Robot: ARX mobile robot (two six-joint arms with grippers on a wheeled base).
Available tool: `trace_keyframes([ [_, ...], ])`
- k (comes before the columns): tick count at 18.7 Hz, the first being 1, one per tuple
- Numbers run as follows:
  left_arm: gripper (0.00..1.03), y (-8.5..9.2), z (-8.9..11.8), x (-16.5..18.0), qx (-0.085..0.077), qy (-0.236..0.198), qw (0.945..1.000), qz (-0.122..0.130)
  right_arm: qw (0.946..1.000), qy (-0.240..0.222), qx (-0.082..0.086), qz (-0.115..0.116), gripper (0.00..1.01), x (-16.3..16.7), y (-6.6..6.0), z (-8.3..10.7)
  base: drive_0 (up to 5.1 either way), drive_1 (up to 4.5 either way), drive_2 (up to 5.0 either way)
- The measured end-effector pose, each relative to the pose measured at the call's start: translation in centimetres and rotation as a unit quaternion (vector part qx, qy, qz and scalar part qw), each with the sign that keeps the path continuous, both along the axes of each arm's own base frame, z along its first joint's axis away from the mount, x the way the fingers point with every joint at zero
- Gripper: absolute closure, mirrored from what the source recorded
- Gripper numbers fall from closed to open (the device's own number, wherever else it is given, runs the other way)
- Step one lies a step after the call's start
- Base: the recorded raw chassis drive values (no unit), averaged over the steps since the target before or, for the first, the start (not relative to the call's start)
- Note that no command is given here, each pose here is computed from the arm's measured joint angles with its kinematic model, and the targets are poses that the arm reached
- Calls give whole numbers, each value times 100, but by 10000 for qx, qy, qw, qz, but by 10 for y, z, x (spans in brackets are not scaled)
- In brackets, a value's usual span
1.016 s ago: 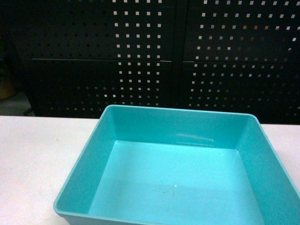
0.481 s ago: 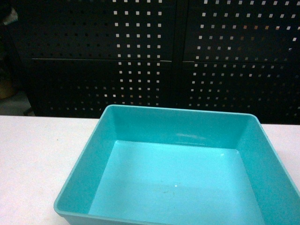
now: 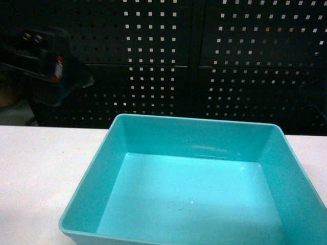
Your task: Stack blue boxes stably on right
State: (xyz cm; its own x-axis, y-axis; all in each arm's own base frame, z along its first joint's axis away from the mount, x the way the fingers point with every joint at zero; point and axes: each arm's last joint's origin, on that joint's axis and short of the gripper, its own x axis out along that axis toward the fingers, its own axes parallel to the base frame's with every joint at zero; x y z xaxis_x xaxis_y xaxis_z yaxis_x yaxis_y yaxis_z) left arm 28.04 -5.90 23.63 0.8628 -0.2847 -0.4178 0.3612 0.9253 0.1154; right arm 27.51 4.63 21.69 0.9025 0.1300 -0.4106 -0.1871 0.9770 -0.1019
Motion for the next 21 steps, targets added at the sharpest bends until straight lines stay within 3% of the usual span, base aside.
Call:
trace_keyframes([
  [2, 5, -8, -26, 3, 203, 379, 9991, 64, 9999, 164, -21, -22, 3, -2, 0, -19, 0, 0, 0],
  [4, 5, -8, -47, 6, 202, 739, 9969, 155, 9987, 503, -87, -38, 3, -3, -1, -42, 0, 0, 0],
  [6, 5, -6, -59, 9, 182, 836, 9959, 278, 9976, 681, -120, -34, 3, -3, -1, -54, 0, 0, 0],
  [9, 5, 1, -87, 11, 123, 1334, 9900, 431, 9957, 891, -248, -107, 3, 0, -2, -75, 0, 0, 0],
  [12, 5, 2, -101, 14, 80, 1540, 9872, 416, 9938, 1058, -328, -100, 3, 1, -2, -90, 0, 0, 0],
  [15, 5, -1, -116, 15, 164, 1771, 9830, 447, 9913, 1241, -430, -110, 3, 1, 0, -108, 0, 0, 0],
  [21, 5, -10, -134, 12, 8, 2068, 9772, 486, 9883, 1440, -490, -108, 3, -4, 0, -126, 0, 0, 0],
])
